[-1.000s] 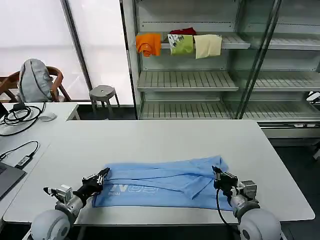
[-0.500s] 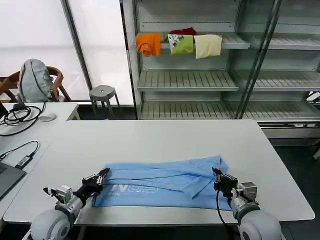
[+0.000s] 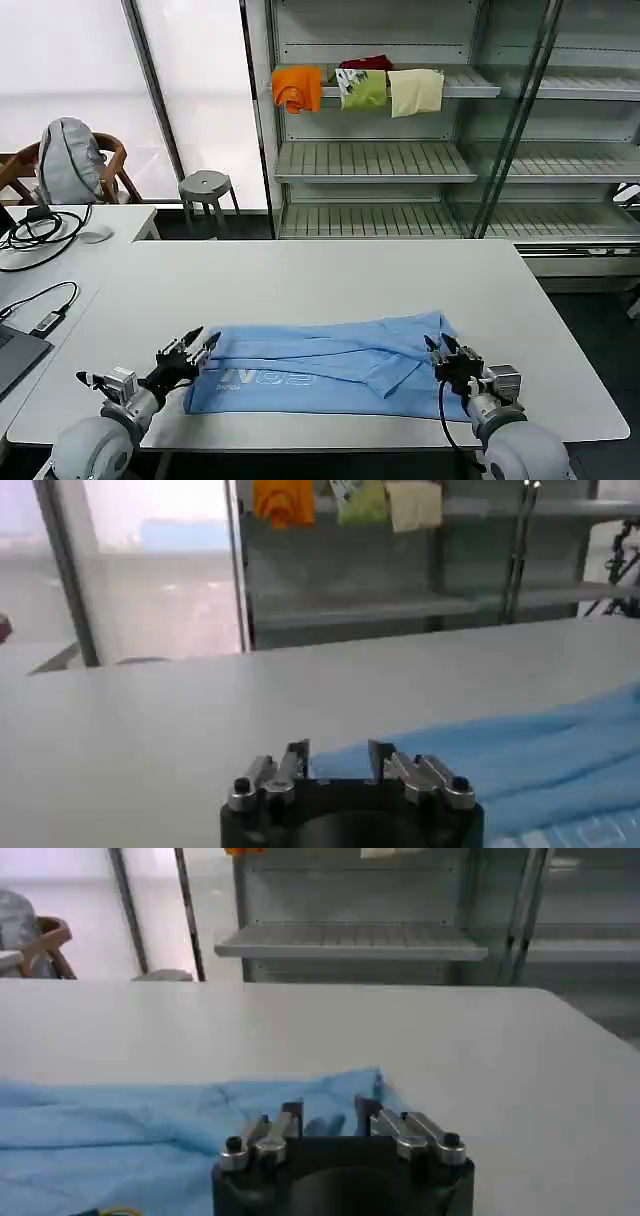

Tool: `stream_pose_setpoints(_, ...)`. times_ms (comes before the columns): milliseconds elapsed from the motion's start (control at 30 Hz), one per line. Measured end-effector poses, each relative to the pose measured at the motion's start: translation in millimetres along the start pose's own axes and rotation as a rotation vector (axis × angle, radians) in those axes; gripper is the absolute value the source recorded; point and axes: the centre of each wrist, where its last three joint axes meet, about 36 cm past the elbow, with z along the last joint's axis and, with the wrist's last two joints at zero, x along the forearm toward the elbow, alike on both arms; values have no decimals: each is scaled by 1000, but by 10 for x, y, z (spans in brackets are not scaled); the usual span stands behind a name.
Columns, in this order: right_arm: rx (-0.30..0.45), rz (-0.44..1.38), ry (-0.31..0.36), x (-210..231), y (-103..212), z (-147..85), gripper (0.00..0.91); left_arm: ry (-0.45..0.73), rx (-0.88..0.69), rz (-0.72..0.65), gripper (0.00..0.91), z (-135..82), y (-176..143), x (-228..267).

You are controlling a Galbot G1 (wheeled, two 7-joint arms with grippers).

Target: Fold and organize the clothes.

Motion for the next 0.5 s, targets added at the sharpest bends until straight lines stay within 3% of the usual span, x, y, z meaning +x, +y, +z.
stream_pose_setpoints(233,14,15,-45,44,-78,-138,907,27,28,-65,907,-19,-234,80)
stream_pose_setpoints(500,22,28,-53,53,-98,-149,907,61,90,-164,907,-12,-573,89)
